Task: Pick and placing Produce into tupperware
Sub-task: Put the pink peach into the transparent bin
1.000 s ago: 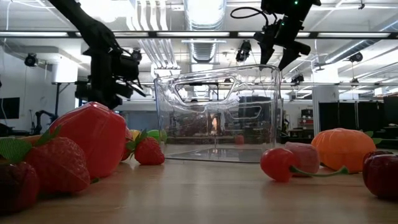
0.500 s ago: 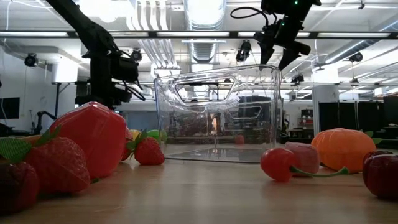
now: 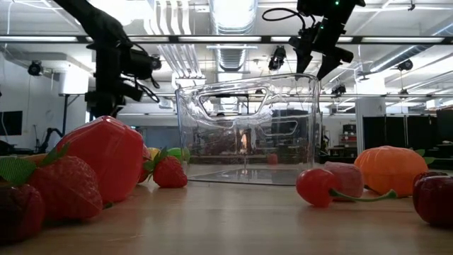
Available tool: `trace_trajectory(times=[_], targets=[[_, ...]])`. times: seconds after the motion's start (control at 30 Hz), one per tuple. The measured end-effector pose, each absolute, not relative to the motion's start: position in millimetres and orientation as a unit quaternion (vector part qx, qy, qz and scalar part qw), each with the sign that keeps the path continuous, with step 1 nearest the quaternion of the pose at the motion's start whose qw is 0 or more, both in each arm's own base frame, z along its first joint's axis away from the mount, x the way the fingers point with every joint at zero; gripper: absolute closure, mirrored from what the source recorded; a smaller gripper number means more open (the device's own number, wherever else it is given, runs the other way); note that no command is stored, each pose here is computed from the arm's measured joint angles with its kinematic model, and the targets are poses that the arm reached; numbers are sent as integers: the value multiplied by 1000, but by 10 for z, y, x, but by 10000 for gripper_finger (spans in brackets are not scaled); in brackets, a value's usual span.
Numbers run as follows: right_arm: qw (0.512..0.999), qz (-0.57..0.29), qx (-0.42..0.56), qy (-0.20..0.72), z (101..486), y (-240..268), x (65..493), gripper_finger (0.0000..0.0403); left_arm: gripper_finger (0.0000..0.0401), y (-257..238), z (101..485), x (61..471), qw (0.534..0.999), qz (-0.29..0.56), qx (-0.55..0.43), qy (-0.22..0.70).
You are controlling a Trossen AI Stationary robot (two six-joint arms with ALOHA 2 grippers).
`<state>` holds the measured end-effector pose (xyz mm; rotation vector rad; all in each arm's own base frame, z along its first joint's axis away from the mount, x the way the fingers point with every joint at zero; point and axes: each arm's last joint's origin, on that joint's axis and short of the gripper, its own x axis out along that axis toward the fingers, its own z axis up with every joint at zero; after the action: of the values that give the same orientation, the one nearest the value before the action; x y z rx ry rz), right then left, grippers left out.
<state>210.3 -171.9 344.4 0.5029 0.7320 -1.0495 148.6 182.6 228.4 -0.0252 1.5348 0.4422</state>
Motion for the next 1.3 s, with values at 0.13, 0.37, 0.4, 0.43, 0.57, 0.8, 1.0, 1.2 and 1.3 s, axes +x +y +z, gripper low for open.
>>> trace_trajectory(times=[0.13,0.37,0.4,0.43,0.57,0.8,1.0,1.2,1.3], targets=[[773,-484,232,338,3444,-1719,2103,80,210,1835,2290,1478,658,254,20,708],[774,-483,229,340,3444,-1719,2103,80,208,1841,2261,1484,657,344,-51,668],[774,-483,229,340,3444,-1719,2103,80,208,1842,2257,1488,660,346,-56,664],[774,-483,229,340,3444,-1719,2103,80,208,1842,2257,1496,665,345,-60,660],[774,-483,229,340,3444,-1719,2103,80,208,1836,2255,1523,683,330,-72,648],[774,-483,229,340,3443,-1718,2102,80,192,1828,2252,1534,690,329,-89,639],[774,-483,229,340,3442,-1719,2103,80,145,1810,2236,1522,673,376,-158,617],[774,-483,229,340,3442,-1719,2103,80,161,1732,2203,1486,626,430,-310,571],[774,-483,228,341,3443,-1720,2103,80,204,1697,2200,1483,614,440,-292,587]])
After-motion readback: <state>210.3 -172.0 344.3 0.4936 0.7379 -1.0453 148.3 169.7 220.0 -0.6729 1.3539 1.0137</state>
